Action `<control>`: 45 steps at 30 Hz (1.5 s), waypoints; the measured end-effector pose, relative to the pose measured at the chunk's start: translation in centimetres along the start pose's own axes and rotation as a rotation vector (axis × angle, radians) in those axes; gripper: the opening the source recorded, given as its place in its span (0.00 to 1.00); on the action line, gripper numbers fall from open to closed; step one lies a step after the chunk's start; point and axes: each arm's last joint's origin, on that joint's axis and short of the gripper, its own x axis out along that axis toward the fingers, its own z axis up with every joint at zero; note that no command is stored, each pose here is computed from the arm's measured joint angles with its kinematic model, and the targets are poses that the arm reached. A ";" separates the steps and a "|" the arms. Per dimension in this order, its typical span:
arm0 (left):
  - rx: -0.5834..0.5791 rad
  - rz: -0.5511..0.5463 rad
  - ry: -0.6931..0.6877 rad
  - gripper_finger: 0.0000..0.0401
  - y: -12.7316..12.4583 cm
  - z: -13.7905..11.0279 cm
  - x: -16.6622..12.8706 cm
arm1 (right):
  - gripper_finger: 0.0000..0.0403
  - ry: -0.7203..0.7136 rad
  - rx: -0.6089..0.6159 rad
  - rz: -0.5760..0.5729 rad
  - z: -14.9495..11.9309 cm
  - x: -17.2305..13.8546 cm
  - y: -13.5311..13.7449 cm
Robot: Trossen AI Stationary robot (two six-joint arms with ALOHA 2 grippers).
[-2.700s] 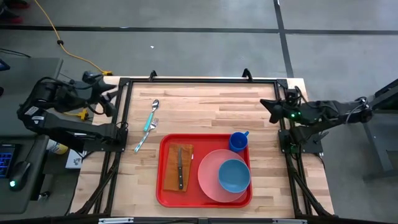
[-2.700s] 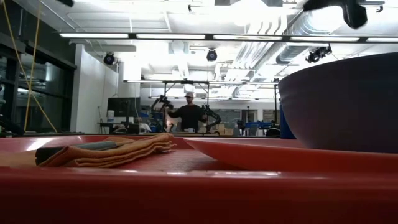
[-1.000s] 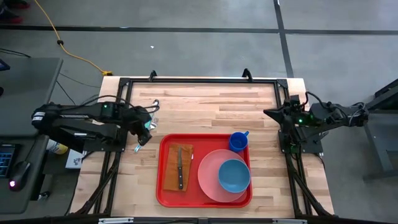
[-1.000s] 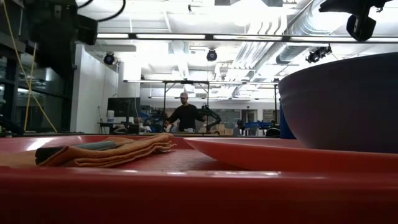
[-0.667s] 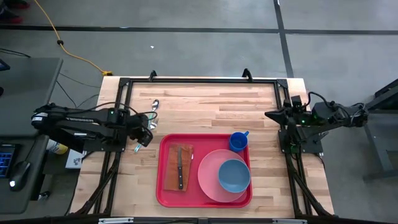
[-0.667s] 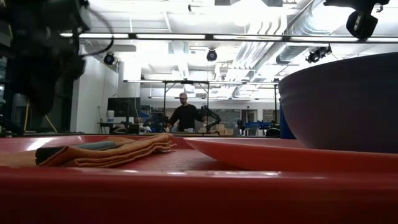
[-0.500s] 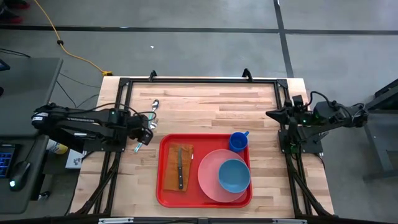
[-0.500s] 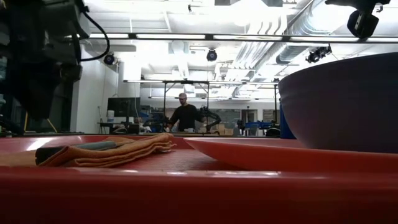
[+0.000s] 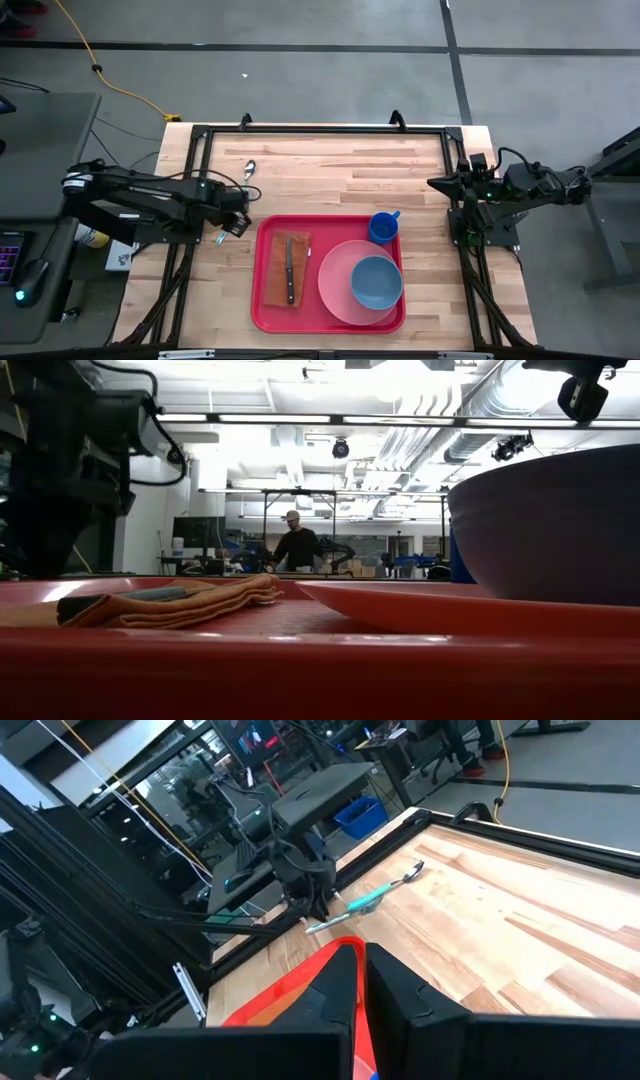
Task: Set up tray
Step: Put the blue patterned fork on the left side of the black bread knife
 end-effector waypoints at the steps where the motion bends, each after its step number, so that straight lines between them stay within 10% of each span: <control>1: 0.012 0.013 0.008 0.36 -0.1 0.1 0.3 | 0.00 0.000 0.000 0.000 0.0 0.0 0.0; 22: 0.071 0.073 0.044 0.42 -1.6 1.1 2.7 | 0.00 0.004 0.000 0.005 0.0 0.0 0.0; 36: 0.066 0.079 0.037 0.08 -1.6 1.2 2.8 | 0.00 0.005 -0.001 0.005 0.0 0.0 0.0; 45: 0.113 0.049 -0.020 0.06 -3.0 2.1 1.4 | 0.00 0.005 -0.020 0.005 0.0 0.0 0.0</control>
